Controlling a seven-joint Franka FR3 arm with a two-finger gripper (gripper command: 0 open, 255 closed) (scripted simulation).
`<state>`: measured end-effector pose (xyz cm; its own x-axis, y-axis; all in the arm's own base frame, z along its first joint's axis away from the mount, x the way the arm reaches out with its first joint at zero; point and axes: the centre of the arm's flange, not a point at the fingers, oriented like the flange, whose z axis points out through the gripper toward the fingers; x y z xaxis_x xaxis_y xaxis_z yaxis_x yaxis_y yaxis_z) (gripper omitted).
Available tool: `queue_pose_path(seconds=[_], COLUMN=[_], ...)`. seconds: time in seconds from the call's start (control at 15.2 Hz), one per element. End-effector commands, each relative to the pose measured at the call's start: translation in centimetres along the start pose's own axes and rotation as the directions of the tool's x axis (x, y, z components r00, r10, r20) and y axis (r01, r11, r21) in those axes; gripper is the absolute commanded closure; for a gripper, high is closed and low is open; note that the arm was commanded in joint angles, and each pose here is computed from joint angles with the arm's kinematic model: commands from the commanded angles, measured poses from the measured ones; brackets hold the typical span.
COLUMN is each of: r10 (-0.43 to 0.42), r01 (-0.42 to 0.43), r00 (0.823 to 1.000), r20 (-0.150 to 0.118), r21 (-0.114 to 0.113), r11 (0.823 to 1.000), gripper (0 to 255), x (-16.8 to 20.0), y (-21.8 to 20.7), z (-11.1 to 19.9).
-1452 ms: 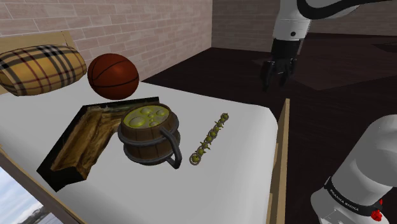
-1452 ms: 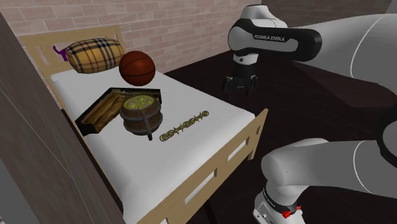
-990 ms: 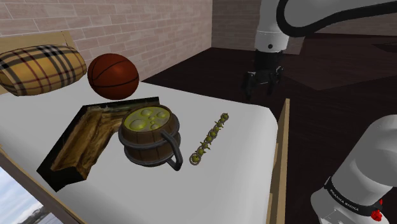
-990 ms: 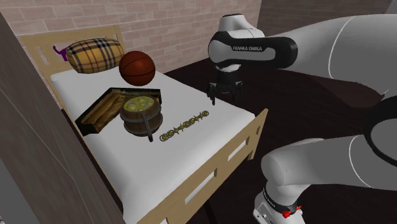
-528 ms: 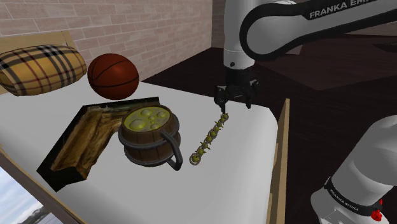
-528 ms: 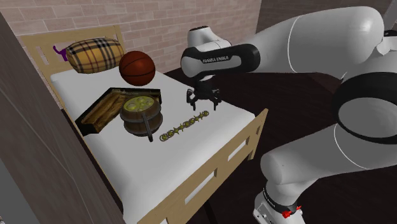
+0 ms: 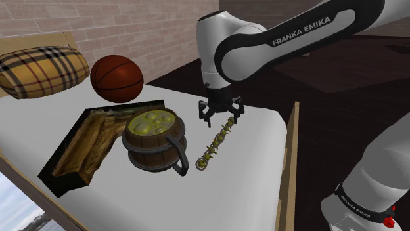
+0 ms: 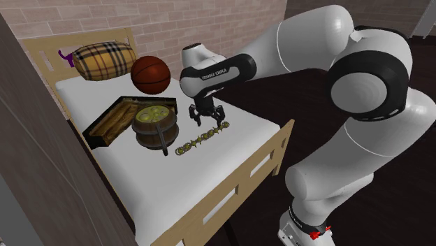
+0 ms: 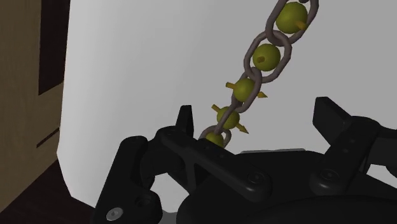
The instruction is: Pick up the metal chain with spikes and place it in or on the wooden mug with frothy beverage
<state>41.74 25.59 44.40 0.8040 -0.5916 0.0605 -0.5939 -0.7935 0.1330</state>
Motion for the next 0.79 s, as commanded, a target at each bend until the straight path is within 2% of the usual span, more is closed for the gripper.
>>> queue_pose_path(seconds=[0.0,0.26,0.73], r10=[0.005,0.005,0.005], r01=[-0.005,-0.005,-0.005], r00=[1.000,1.000,1.000], r20=[-0.001,-0.001,-0.001], r21=[-0.001,-0.001,-0.001], r11=[1.000,1.000,1.000], gripper=[0,0,0], x=[0.0,0.0,0.0], y=[-0.2,-0.2,-0.2], z=[1.0,3.5,3.5])
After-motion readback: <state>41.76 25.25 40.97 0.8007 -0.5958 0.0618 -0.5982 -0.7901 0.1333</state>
